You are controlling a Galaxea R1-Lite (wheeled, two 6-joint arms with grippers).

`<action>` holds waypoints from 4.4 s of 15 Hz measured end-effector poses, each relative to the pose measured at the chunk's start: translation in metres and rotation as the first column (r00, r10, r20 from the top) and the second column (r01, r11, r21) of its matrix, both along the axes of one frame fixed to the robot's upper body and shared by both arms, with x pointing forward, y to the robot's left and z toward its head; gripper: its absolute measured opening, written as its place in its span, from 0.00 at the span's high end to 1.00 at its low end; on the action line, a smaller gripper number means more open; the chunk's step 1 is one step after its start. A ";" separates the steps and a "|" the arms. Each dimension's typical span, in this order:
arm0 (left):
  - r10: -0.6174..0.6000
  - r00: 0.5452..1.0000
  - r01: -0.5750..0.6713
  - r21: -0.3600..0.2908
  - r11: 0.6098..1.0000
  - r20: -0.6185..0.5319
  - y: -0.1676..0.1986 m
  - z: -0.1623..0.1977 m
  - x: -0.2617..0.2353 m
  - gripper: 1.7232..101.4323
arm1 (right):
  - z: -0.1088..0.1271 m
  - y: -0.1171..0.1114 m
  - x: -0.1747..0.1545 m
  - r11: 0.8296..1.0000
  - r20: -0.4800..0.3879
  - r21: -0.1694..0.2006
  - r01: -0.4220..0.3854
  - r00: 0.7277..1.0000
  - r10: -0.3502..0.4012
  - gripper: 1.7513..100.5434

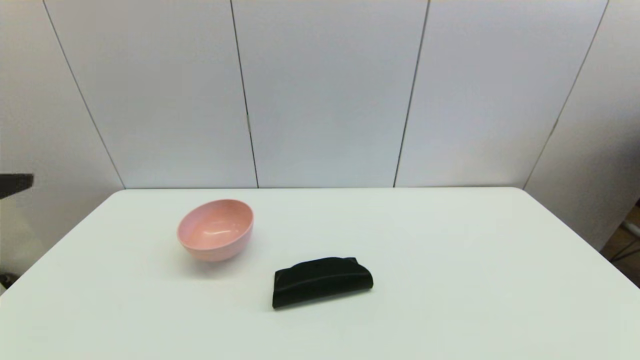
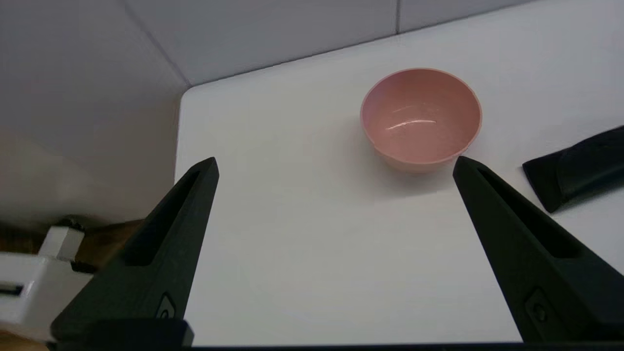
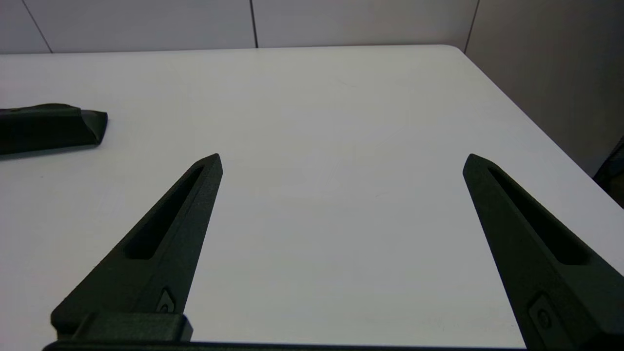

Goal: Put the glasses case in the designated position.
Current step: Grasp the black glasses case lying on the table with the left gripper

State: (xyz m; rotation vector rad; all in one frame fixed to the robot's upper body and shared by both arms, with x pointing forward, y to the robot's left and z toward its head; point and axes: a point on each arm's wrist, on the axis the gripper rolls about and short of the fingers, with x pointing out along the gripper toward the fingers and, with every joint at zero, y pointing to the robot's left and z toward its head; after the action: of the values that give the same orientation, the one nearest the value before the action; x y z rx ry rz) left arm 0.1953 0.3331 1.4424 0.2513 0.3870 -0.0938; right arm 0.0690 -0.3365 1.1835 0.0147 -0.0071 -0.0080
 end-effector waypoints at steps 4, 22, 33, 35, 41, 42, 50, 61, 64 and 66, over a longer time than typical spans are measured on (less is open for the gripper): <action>-0.273 0.953 0.284 0.071 0.956 -0.132 -0.004 0.015 0.088 0.04 | 0.000 0.000 0.000 1.000 0.000 0.000 0.000 1.000 0.000 0.03; -0.801 0.265 0.924 -0.095 0.370 -0.536 -0.128 -0.055 0.170 0.04 | 0.000 0.000 0.000 1.000 0.000 0.000 0.000 1.000 0.000 0.03; -0.682 0.203 0.865 -0.198 0.462 -0.703 -0.194 -0.108 0.182 0.04 | 0.000 0.000 0.000 1.000 0.000 0.000 0.000 1.000 0.000 0.03; -0.663 0.200 0.856 -0.201 0.477 -0.721 -0.204 -0.119 0.186 0.04 | 0.000 0.000 0.000 1.000 0.000 0.000 0.000 1.000 0.000 0.03; -0.660 0.221 0.834 -0.211 0.509 -0.718 -0.222 -0.146 0.205 0.04 | 0.000 0.000 0.000 1.000 0.000 0.000 0.000 1.000 0.000 0.03; -0.658 0.221 0.830 -0.215 0.514 -0.720 -0.224 -0.150 0.207 0.04 | 0.000 0.000 0.000 1.000 0.000 0.000 0.000 1.000 0.000 0.03; -0.617 0.211 0.804 -0.224 0.550 -0.758 -0.225 -0.183 0.225 0.04 | 0.000 0.000 0.000 1.000 0.000 0.000 0.000 1.000 0.000 0.03; -0.602 0.201 0.790 -0.235 0.566 -0.773 -0.221 -0.196 0.232 0.04 | 0.000 0.000 0.000 1.000 0.000 0.000 0.000 1.000 0.000 0.03; -0.600 0.194 0.791 -0.238 0.564 -0.776 -0.220 -0.197 0.231 0.21 | 0.000 0.000 0.000 1.000 0.000 0.000 0.000 1.000 0.000 0.03; -0.600 0.193 0.790 -0.240 0.565 -0.776 -0.221 -0.197 0.230 0.38 | 0.000 0.000 0.000 1.000 0.000 0.001 0.000 1.000 0.000 0.03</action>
State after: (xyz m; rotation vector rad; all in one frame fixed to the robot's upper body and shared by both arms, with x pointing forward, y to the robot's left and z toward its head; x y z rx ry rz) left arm 0.4257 0.1123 1.2455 0.6090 1.2090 -1.1751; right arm 0.0690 -0.3365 1.1836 0.0153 -0.0075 -0.0082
